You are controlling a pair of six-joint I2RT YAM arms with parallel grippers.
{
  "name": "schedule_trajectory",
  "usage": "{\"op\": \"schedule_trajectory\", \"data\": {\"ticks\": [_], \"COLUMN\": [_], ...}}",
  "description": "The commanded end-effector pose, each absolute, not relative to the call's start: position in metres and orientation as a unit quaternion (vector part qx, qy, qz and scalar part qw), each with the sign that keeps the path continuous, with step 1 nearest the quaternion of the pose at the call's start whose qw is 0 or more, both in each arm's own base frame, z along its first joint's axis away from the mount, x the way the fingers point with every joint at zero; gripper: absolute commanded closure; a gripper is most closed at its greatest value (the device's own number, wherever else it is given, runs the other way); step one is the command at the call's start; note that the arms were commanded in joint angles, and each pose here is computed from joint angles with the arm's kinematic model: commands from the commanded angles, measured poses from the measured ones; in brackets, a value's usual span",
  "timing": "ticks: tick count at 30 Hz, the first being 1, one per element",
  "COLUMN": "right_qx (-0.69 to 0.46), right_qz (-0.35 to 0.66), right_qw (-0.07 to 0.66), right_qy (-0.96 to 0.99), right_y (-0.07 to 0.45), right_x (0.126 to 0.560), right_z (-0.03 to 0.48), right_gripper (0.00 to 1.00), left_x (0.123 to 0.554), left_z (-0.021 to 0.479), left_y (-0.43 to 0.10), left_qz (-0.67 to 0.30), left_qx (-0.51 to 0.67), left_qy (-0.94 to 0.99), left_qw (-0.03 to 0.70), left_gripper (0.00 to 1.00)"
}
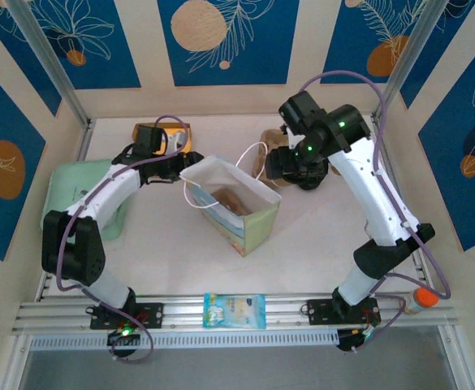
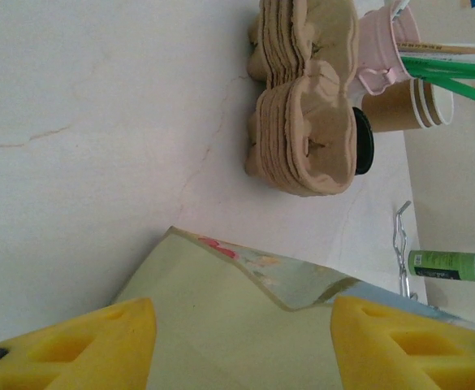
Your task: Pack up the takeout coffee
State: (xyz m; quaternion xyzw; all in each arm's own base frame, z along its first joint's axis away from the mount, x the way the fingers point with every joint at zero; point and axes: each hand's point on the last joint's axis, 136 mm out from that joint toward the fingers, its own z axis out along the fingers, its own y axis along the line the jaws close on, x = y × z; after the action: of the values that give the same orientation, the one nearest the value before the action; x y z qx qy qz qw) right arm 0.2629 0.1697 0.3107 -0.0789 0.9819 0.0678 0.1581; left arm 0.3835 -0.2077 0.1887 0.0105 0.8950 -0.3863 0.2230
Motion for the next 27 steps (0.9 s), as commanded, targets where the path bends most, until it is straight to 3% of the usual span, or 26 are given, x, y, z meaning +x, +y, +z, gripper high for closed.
{"op": "schedule_trajectory", "data": {"ticks": [1,27], "right_qx": [-0.084,-0.069], "right_qz": [0.067,0.12], "right_qw": [0.156,0.142], "right_qy": [0.982,0.98], "right_y": [0.173,0.19], "right_x": [0.252,0.214], "right_z": [0.311,0.294], "right_gripper": [0.35,0.36], "left_x": [0.393,0.423], "left_z": [0.193,0.214], "left_y": [-0.216,-0.279], "left_qz": [-0.386,-0.402], "left_qx": [0.015,0.047], "left_qy": [0.892,0.881], "left_qw": [0.235,0.245], "left_gripper": [0.42,0.44]}}
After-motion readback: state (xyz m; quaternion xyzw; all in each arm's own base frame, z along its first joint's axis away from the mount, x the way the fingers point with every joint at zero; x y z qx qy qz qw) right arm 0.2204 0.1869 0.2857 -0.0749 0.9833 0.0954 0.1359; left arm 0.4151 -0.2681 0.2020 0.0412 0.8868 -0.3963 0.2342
